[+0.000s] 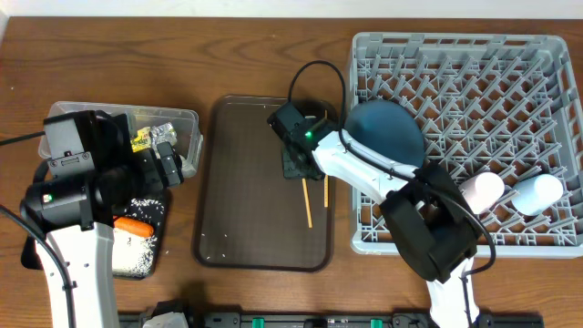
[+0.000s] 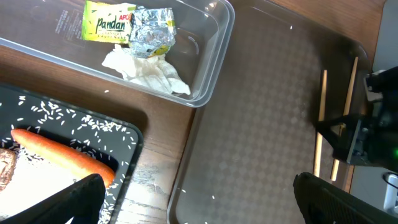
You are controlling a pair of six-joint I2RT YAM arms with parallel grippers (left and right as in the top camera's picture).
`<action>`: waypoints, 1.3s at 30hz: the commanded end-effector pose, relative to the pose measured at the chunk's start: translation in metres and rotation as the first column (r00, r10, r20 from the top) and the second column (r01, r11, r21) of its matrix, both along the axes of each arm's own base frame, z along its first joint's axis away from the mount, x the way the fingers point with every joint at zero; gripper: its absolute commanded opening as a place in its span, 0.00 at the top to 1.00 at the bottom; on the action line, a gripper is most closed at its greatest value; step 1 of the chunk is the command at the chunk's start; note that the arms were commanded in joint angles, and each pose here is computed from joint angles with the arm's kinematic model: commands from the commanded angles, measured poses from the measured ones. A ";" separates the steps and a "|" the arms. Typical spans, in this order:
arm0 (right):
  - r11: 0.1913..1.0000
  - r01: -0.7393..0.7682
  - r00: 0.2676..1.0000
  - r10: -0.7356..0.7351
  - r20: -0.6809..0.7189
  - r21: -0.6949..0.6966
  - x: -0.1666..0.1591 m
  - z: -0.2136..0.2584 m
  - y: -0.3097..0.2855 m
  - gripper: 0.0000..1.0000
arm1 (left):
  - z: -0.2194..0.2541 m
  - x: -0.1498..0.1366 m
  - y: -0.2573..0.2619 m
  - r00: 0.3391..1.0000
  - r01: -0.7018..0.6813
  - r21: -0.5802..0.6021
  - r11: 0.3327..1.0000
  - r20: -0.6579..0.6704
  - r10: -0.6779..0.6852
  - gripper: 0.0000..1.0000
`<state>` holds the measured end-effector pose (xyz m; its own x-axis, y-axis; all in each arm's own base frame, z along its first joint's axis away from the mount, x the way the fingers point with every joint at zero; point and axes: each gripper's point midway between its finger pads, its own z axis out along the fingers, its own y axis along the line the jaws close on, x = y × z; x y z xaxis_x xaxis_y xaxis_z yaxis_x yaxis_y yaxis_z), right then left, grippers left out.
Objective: Sort waste into correct bins and load items into the dishwasher rack
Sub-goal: 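Grasp one chopstick with the right gripper and lift it, then place the chopstick upright in the rack with the right gripper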
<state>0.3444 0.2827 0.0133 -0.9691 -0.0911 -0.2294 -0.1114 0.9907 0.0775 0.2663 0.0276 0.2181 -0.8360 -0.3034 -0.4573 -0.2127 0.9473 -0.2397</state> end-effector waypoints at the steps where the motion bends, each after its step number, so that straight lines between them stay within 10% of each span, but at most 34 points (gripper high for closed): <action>1: 0.986 -0.127 0.984 0.112 0.138 0.108 0.010 0.078 0.020 0.99 | 0.006 0.002 0.004 1.000 0.001 0.022 1.000 0.013 -0.001 0.02; 15: 1.000 0.019 0.947 -0.022 0.319 0.013 -0.004 0.227 -0.145 0.99 | 0.006 0.002 0.004 1.000 0.001 0.022 1.000 0.013 -0.001 0.02; 37: 0.969 0.160 0.983 -0.174 -0.055 -0.190 0.025 0.101 -0.306 0.99 | 0.006 0.002 0.004 1.000 0.001 0.022 1.000 0.013 -0.001 0.02; 39: 0.971 0.150 0.985 -0.164 -0.061 -0.187 0.027 0.097 -0.302 0.79 | 0.006 0.002 0.004 1.000 0.001 0.022 1.000 0.013 -0.001 0.02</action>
